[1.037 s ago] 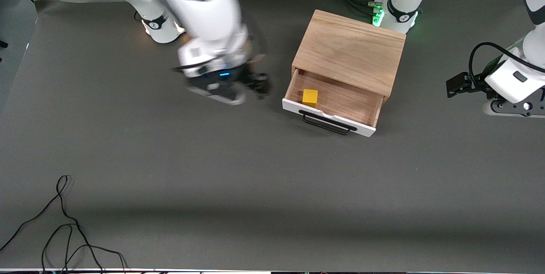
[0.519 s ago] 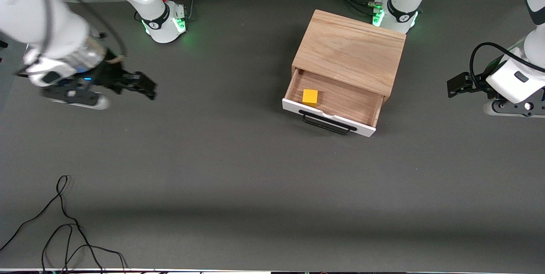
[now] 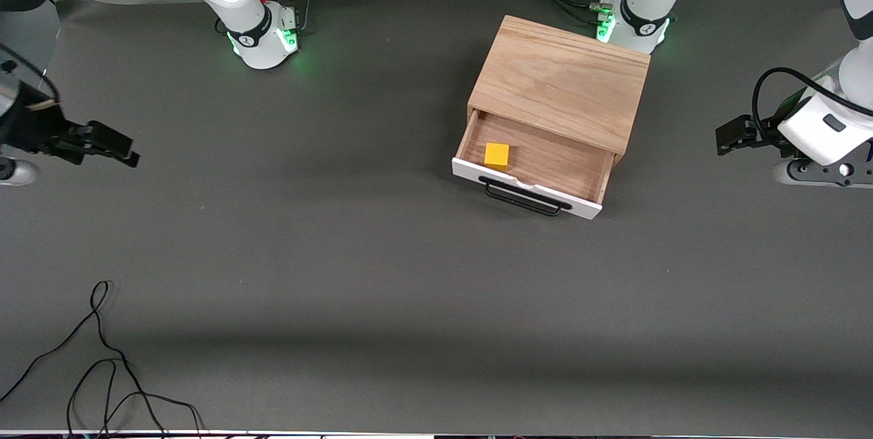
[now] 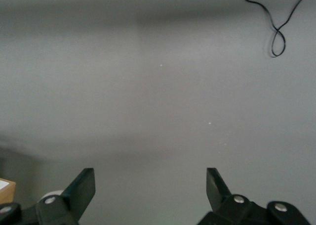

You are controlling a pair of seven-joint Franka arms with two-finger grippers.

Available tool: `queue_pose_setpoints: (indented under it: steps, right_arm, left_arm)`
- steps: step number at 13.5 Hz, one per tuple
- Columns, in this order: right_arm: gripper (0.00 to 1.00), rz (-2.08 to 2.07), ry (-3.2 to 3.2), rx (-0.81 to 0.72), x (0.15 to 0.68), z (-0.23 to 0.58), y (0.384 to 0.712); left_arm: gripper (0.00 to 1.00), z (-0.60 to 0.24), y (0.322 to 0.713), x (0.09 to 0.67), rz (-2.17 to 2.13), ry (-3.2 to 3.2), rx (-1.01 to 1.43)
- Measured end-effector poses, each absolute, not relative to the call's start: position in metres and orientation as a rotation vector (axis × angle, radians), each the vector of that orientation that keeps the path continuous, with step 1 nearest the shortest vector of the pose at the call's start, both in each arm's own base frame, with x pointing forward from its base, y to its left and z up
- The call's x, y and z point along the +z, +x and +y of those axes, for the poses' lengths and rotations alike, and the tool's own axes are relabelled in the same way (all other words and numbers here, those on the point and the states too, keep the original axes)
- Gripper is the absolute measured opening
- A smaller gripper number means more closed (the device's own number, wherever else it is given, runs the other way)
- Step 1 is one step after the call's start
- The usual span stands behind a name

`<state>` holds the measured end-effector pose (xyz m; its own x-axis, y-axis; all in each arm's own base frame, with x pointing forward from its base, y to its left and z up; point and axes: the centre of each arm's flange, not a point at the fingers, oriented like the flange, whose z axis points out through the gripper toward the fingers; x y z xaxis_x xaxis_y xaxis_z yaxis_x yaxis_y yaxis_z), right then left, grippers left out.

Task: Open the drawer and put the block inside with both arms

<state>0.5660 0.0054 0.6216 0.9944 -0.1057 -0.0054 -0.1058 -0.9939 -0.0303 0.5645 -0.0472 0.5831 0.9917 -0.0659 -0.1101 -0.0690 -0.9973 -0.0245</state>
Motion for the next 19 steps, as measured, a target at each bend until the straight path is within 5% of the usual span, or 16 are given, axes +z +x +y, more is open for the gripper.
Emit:
queue_pose_setpoints:
  steps: [19]
  right_arm:
    - [1.0, 0.122, -3.127, 0.04, 0.611, -0.009, 0.566]
  left_arm:
    - [1.0, -0.052, 0.564, 0.583, 0.119, -3.106, 0.17]
